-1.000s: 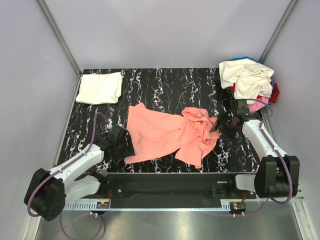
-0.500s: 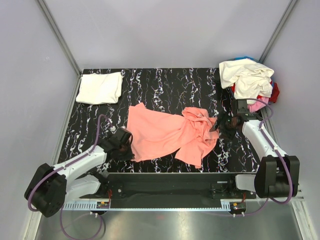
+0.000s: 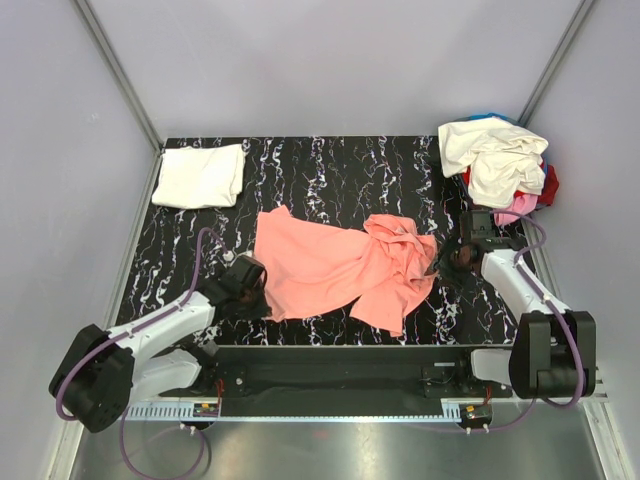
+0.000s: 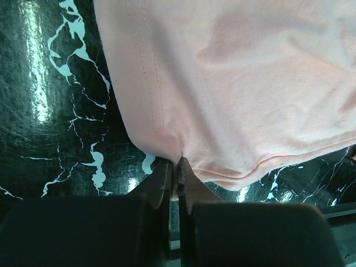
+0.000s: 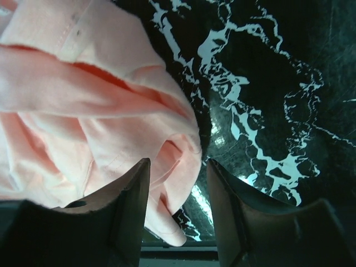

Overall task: Fold and stack the t-shirts
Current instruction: Flatten the tshirt out

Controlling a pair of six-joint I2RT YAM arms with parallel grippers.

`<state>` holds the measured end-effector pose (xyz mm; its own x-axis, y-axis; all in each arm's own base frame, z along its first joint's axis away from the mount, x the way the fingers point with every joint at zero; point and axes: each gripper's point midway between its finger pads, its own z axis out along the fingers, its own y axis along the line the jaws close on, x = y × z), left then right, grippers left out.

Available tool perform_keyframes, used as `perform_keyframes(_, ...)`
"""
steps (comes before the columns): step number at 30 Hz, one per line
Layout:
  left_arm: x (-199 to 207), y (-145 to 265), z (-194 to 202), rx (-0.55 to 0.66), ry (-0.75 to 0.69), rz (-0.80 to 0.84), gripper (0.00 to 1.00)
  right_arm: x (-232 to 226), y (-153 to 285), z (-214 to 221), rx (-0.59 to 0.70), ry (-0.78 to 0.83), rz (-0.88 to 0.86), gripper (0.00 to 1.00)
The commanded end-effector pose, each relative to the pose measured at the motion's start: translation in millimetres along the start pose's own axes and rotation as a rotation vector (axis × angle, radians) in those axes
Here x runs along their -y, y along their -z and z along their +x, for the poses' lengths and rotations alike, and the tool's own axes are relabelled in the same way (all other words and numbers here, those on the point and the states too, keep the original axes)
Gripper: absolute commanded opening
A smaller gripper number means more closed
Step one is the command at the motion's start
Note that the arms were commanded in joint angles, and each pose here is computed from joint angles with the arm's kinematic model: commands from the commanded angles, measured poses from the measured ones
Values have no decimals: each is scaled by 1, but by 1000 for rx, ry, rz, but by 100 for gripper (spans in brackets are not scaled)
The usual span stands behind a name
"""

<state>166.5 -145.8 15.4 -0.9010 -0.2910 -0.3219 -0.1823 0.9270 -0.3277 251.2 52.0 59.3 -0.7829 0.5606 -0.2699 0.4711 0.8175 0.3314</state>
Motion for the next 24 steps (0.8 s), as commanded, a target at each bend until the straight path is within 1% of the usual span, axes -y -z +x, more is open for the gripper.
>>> perform_keyframes(1, -8, -6, 2, 6, -4, -33, 0, -2, -3, -27, 89, 5, 31, 51)
perform_keyframes(7, -7, -8, 1, 8, -9, -34, 0, 1, -17, -35, 94, 27, 55, 46)
perform_keyframes(8, -7, -8, 1, 9, -9, -35, 0, 2, -18, -34, 88, 34, 60, 44)
perform_keyframes(11, -7, -8, 1, 10, -9, -36, 0, 1, -20, -37, 90, 41, 61, 40)
perform_keyframes(19, -8, -9, 1, 9, -12, -43, 1, -5, -19, -51, 122, 66, 59, 39)
perform_keyframes(24, -8, -9, 1, 10, -13, -45, 1, -6, -20, -54, 121, 72, 64, 32)
